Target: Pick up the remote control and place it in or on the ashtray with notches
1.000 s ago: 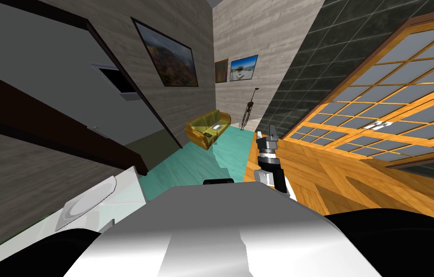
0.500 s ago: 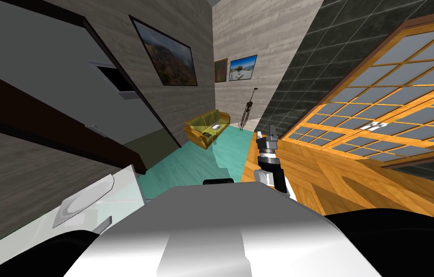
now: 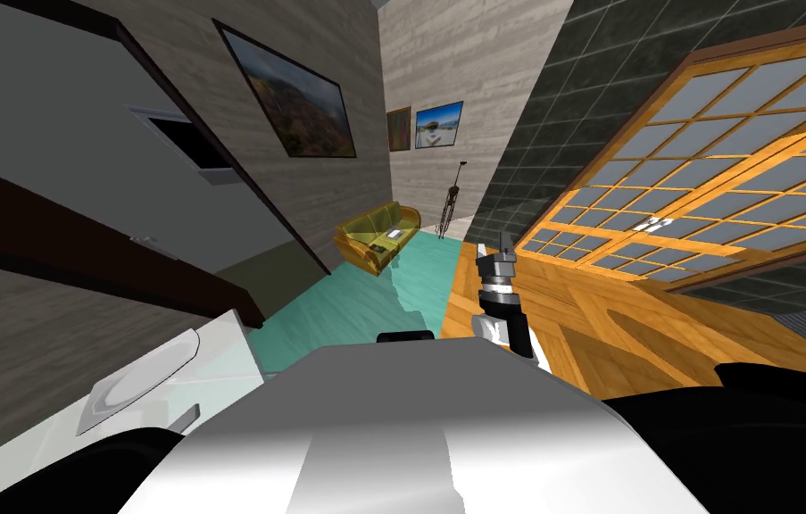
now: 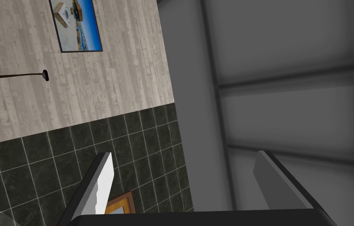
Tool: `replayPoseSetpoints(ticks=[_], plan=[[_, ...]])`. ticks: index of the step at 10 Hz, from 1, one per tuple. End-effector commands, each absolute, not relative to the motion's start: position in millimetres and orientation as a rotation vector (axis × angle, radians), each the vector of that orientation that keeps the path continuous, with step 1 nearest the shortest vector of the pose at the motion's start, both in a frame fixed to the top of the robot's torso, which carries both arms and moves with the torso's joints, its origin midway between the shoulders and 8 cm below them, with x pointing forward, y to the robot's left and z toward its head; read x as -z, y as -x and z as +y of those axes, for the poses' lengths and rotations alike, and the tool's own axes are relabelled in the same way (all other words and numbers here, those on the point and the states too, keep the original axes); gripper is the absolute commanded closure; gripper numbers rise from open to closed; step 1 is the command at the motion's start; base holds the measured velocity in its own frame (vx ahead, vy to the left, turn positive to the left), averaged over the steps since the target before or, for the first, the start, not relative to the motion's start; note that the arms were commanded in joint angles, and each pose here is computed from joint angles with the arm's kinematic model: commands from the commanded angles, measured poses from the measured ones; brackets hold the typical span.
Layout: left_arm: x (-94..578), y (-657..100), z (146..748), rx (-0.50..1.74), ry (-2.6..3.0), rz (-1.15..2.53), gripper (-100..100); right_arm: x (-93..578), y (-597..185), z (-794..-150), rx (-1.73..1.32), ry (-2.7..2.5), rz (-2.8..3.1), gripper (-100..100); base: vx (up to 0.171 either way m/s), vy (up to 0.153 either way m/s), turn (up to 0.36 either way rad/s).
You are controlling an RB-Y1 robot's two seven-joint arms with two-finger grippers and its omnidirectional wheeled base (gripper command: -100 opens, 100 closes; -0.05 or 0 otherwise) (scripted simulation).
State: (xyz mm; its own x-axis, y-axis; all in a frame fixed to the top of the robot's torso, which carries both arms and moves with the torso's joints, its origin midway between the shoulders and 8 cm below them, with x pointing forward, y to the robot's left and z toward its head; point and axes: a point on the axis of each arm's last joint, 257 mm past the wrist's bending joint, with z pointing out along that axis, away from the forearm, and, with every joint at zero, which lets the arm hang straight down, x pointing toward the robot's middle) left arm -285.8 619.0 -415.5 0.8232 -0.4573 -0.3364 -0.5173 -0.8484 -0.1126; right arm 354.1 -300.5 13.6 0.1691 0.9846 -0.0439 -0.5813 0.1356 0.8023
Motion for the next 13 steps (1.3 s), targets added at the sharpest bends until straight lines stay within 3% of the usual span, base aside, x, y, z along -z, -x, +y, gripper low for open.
replayPoseSetpoints(ticks=[1, 6, 13], plan=[[410.9, 277.2, 626.7, -0.428, 2.824, 0.705, 100, -13.6, -354.1, -300.5, -1.271, -0.740, 0.681, 0, -0.144, 0.007, -0.157], [404.2, 240.7, 644.4, -0.338, 2.882, 0.564, 100, -13.6, -354.1, -300.5, -1.271, -0.740, 0.682, 0, -0.173, 0.017, -0.167], [410.1, 187.6, 648.0, -0.202, 2.982, 0.397, 100, -13.6, -354.1, -300.5, -1.271, -0.740, 0.682, 0, -0.247, 0.017, -0.188]])
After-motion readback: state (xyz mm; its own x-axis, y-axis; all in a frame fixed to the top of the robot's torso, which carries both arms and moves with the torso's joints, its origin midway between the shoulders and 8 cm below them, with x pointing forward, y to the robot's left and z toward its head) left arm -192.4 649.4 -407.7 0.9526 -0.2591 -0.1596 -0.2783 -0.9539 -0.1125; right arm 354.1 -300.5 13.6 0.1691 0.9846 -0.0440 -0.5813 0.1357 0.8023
